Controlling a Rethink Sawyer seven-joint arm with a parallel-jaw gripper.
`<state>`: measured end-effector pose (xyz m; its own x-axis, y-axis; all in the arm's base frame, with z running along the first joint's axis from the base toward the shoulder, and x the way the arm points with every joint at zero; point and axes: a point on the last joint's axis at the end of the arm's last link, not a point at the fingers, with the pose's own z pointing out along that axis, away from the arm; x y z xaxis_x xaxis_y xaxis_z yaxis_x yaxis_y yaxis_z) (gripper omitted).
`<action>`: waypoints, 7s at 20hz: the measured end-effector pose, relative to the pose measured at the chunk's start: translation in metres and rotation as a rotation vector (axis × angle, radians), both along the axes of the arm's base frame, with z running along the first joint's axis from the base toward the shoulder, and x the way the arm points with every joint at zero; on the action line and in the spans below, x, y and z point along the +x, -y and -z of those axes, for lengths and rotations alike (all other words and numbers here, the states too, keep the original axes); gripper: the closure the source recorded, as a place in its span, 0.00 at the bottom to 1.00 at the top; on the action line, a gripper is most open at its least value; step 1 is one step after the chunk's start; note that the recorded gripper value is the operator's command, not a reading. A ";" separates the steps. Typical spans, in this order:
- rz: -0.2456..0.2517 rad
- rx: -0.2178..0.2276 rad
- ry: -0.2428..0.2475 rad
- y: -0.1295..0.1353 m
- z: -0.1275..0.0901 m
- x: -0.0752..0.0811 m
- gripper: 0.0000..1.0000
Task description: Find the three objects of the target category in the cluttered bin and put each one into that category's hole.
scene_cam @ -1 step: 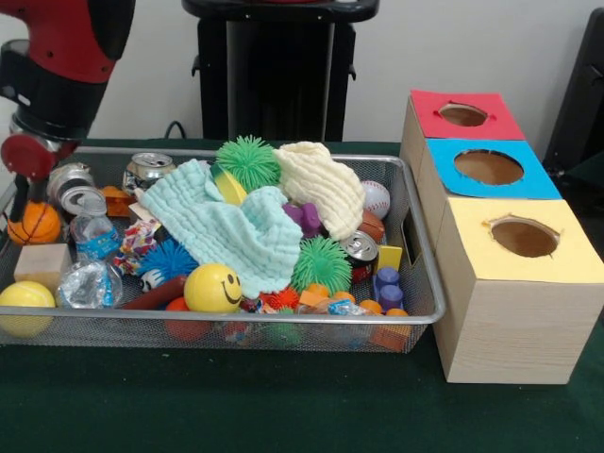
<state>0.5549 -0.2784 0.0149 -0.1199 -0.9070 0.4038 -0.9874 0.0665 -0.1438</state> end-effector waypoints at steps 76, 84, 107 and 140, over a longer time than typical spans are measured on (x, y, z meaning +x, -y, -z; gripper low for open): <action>0.309 0.450 0.165 -0.007 -0.005 -0.077 0.00; 0.313 0.512 0.132 -0.029 0.019 -0.082 0.00; 0.250 0.469 0.152 -0.032 0.009 -0.062 0.00; 0.212 0.440 0.186 -0.049 -0.018 -0.041 0.00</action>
<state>0.5144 -0.2298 0.0325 -0.3525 -0.9342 -0.0557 -0.9062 0.3556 -0.2289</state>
